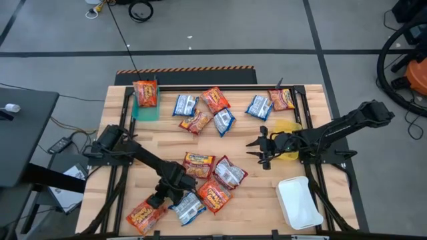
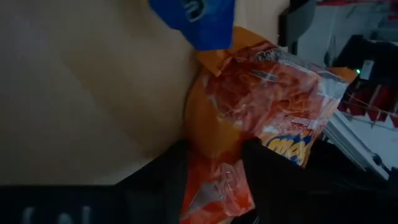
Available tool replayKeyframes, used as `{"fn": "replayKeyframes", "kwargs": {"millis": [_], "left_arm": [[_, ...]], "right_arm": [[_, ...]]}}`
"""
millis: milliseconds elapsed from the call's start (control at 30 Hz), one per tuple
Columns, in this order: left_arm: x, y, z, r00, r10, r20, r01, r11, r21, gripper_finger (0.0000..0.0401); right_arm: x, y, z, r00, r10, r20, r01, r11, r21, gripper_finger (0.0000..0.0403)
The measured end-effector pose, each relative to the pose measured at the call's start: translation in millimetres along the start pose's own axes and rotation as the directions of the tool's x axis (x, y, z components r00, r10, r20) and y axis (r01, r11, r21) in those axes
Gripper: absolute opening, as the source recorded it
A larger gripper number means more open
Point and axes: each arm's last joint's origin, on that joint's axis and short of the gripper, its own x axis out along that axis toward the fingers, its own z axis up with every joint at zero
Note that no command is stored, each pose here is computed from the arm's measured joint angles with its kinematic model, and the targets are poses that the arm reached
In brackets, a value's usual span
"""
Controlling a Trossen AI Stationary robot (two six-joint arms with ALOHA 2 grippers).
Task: Sort Maruchan noodles
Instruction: Put the orange noodle pack into the green bin
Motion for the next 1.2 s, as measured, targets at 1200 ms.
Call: {"fn": "replayKeyframes", "kwargs": {"millis": [1200], "left_arm": [[-229, -94, -175, -0.110, 0.902, -0.418, -0.768, -0.344, -0.540, 0.0015]], "right_arm": [[1, -40, 16, 0.911, -0.390, 0.130, 0.357, 0.907, 0.223, 0.0139]]}}
